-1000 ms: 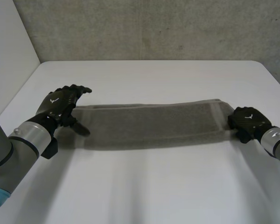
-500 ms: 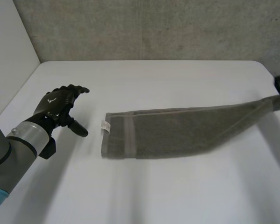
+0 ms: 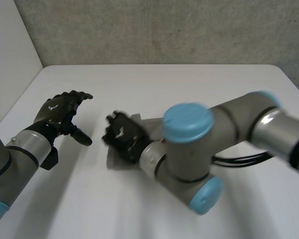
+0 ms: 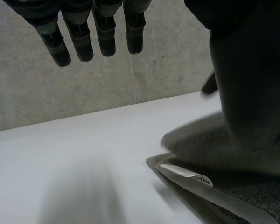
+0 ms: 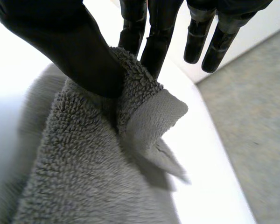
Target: Fold the towel.
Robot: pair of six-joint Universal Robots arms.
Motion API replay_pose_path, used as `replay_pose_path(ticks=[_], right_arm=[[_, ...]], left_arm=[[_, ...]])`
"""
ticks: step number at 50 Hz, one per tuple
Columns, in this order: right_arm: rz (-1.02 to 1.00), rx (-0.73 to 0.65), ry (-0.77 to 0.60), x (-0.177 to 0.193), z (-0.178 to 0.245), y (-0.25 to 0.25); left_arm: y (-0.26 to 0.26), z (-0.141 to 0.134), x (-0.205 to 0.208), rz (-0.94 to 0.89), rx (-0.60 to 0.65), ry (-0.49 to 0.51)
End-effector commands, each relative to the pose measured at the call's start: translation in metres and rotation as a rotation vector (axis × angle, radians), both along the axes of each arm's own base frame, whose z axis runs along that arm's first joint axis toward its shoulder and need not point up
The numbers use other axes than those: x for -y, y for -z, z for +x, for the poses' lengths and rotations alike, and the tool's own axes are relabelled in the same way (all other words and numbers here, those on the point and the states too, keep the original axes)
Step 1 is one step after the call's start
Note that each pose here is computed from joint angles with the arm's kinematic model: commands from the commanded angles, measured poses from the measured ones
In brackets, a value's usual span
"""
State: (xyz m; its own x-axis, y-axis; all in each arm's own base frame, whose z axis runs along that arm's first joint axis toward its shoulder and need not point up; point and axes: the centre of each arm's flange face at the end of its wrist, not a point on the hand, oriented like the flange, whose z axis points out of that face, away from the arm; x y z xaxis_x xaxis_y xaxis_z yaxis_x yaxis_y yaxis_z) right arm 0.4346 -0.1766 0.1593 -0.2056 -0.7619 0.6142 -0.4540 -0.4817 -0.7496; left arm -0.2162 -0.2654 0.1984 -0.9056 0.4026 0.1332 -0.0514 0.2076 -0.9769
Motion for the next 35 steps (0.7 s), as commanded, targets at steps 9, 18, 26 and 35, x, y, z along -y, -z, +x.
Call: replay_pose_path(ticks=[9,18,26,35], right_arm=[[0.089,0.123,0.165,0.021,-0.033,-0.04],[0.266,0.221,0.449,0.073,-0.136,-0.053],[0.358,0.219,0.54,0.092,-0.192,-0.015],[0.451,0.178,0.563,0.092,-0.198,0.031]], left_arm=[[0.002,-0.001,-0.002,0.005,0.003,0.004],[0.004,-0.003,-0.005,0.013,0.004,0.013],[0.005,-0.005,-0.006,0.016,0.005,0.019],[0.006,-0.008,-0.008,0.02,0.006,0.032]])
